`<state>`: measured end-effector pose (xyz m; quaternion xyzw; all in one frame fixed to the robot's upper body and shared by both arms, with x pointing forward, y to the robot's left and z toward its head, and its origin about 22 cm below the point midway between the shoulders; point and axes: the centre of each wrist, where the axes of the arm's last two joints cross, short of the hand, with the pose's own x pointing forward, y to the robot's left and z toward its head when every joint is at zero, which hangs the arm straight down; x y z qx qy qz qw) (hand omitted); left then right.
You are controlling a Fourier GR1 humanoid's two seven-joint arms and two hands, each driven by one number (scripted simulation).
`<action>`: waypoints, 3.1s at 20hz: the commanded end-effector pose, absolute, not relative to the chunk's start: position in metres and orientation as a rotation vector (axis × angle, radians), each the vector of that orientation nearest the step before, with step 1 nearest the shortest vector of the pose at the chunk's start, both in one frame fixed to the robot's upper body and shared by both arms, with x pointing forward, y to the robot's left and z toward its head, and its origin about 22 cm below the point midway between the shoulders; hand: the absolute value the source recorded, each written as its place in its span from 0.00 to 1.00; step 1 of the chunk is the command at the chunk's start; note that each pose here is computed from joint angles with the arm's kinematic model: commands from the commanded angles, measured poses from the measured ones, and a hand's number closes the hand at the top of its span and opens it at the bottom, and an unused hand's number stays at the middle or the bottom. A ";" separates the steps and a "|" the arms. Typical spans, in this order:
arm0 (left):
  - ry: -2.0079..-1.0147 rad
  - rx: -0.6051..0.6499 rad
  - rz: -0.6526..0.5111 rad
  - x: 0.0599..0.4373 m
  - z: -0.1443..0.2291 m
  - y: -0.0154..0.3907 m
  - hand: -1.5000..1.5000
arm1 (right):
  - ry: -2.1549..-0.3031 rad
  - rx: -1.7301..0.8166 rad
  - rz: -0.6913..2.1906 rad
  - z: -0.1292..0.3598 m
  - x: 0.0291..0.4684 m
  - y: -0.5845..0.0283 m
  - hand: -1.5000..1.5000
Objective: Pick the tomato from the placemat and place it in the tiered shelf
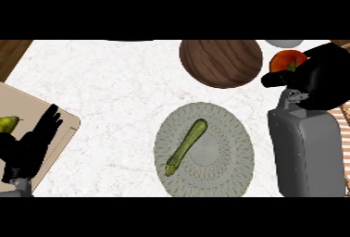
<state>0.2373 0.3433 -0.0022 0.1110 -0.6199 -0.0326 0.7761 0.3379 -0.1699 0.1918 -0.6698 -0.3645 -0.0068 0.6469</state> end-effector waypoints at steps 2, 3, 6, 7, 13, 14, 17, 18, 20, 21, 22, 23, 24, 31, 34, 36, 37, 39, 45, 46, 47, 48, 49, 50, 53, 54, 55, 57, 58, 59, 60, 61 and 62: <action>-1.324 0.231 -0.077 0.233 -0.001 0.347 0.50 | -0.764 -1.507 -0.335 0.255 0.333 -0.155 1.00; -1.337 0.232 -0.075 0.236 -0.005 0.334 0.50 | -0.765 -1.520 -0.349 0.258 0.343 -0.152 1.00; -1.342 0.238 -0.065 0.240 -0.001 0.348 0.50 | -0.773 -1.599 -0.357 0.290 0.338 -0.136 1.00; -1.341 0.236 -0.068 0.240 0.008 0.344 0.50 | -0.776 -1.615 -0.370 0.297 0.335 -0.133 1.00; -1.322 0.253 -0.041 0.237 0.001 0.354 0.50 | -0.792 -1.701 -0.424 0.347 0.336 -0.120 1.00; -1.314 0.253 -0.034 0.234 -0.010 0.349 0.50 | -0.766 -1.727 -0.423 0.345 0.343 -0.118 1.00; -1.324 0.241 -0.036 0.238 -0.005 0.341 0.50 | -0.612 -1.806 -0.338 0.353 0.347 -0.123 1.00; -1.336 0.253 -0.069 0.230 -0.005 0.352 0.50 | -0.599 -1.810 -0.346 0.347 0.352 -0.127 1.00; -1.336 0.248 -0.047 0.235 -0.006 0.345 0.50 | -0.588 -1.804 -0.361 0.368 0.350 -0.138 1.00; -1.329 0.272 -0.060 0.243 0.001 0.354 0.50 | -0.598 -1.813 -0.351 0.366 0.349 -0.138 1.00; -1.325 0.249 -0.046 0.234 -0.005 0.347 0.50 | -0.561 -1.809 -0.343 0.372 0.355 -0.146 1.00; -1.310 0.261 -0.054 0.231 -0.010 0.352 0.50 | -0.554 -1.806 -0.339 0.382 0.347 -0.139 1.00; -1.322 0.243 -0.047 0.235 -0.003 0.346 0.50 | -0.537 -1.810 -0.319 0.379 0.353 -0.152 1.00; -1.330 0.261 -0.044 0.236 -0.006 0.342 0.50 | -0.464 -1.853 -0.339 0.392 0.355 -0.195 1.00; -1.324 0.266 -0.064 0.229 0.003 0.356 0.50 | -0.386 -1.872 -0.331 0.371 0.363 -0.209 1.00; -1.334 0.246 -0.046 0.236 -0.006 0.329 0.50 | -0.383 -1.871 -0.315 0.380 0.361 -0.221 1.00; -1.336 0.231 -0.039 0.223 -0.008 0.345 0.50 | -0.367 -1.869 -0.324 0.377 0.357 -0.245 1.00; -1.323 0.258 -0.042 0.224 -0.007 0.353 0.50 | -0.370 -1.851 -0.327 0.372 0.352 -0.253 1.00; -1.318 0.247 -0.052 0.222 -0.009 0.351 0.50 | -0.409 -1.813 -0.428 0.349 0.347 -0.289 1.00; -1.316 0.246 -0.052 0.239 0.006 0.343 0.50 | -0.431 -1.819 -0.408 0.352 0.337 -0.279 1.00; -1.342 0.270 -0.055 0.237 0.010 0.343 0.50 | -0.419 -1.801 -0.438 0.347 0.335 -0.283 1.00; -1.325 0.262 -0.053 0.238 0.002 0.346 0.50 | -0.416 -1.795 -0.447 0.340 0.342 -0.292 1.00; -1.330 0.263 -0.030 0.225 -0.002 0.346 0.50 | -0.374 -1.799 -0.416 0.325 0.340 -0.296 1.00; -1.330 0.255 -0.051 0.220 -0.011 0.355 0.50 | -0.369 -1.777 -0.448 0.315 0.351 -0.286 1.00; -1.330 0.251 -0.022 0.241 0.000 0.356 0.50 | -0.365 -1.803 -0.588 0.341 0.326 -0.317 0.00; -1.339 0.269 -0.046 0.237 0.000 0.351 0.50 | -0.331 -1.792 -0.552 0.327 0.321 -0.320 0.00; -1.322 0.267 -0.025 0.220 -0.011 0.363 0.50 | -0.298 -1.785 -0.477 0.310 0.320 -0.318 0.00; -1.338 0.270 -0.050 0.219 0.002 0.362 0.50 | -0.280 -1.778 -0.424 0.318 0.319 -0.333 0.00; -1.328 0.252 -0.033 0.230 -0.011 0.362 0.50 | -0.292 -1.797 -0.408 0.292 0.336 -0.332 0.00; -1.328 0.250 -0.046 0.243 0.006 0.343 0.50 | -0.306 -1.796 -0.435 0.292 0.332 -0.334 0.00; -1.321 0.255 -0.039 0.229 -0.007 0.358 0.50 | -0.356 -1.801 -0.432 0.302 0.311 -0.331 0.00; -1.327 0.258 -0.045 0.234 0.010 0.346 0.50 | -0.382 -1.812 -0.467 0.303 0.318 -0.334 0.00; -1.326 0.278 -0.041 0.228 -0.001 0.353 0.50 | -0.408 -1.803 -0.477 0.299 0.321 -0.315 0.00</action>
